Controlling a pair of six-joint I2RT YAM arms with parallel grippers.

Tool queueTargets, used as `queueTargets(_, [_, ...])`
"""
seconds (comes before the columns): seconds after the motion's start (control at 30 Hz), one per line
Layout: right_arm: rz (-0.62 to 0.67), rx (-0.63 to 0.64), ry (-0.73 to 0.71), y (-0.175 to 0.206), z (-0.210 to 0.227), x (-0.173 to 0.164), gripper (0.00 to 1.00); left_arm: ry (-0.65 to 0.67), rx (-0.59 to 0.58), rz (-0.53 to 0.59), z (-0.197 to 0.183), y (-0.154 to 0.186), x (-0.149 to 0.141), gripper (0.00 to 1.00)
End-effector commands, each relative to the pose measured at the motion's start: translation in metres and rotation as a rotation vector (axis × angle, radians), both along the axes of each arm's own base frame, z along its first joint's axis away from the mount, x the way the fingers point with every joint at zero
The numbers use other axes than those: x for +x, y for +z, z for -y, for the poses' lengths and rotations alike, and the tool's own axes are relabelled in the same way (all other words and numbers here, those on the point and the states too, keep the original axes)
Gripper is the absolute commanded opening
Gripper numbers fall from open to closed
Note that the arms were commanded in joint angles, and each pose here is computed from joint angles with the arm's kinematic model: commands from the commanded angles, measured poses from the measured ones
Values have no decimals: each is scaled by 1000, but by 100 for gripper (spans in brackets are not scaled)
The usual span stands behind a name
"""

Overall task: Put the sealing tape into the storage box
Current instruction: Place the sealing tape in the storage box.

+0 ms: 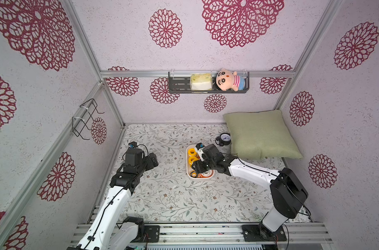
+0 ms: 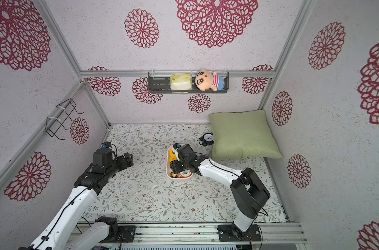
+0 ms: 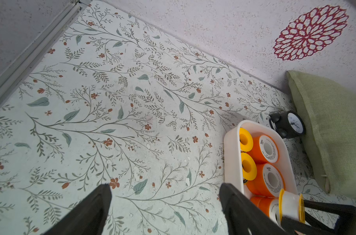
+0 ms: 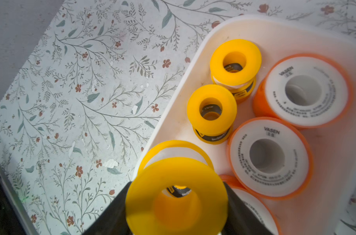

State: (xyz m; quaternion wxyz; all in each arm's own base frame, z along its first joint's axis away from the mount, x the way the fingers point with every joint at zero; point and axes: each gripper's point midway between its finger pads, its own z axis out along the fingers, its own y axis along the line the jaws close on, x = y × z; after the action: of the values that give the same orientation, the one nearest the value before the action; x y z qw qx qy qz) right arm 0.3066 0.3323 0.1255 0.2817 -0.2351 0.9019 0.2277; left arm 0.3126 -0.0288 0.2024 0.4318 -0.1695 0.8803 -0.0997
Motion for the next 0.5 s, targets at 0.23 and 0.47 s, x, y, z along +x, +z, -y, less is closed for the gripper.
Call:
queueTargets(0.23, [20, -95, -26, -1, -1, 6, 65, -4, -6, 24, 0, 5, 6, 91])
queueTargets(0.47, [14, -169, -13, -14, -8, 6, 65, -4, -5, 21, 0, 4, 6, 91])
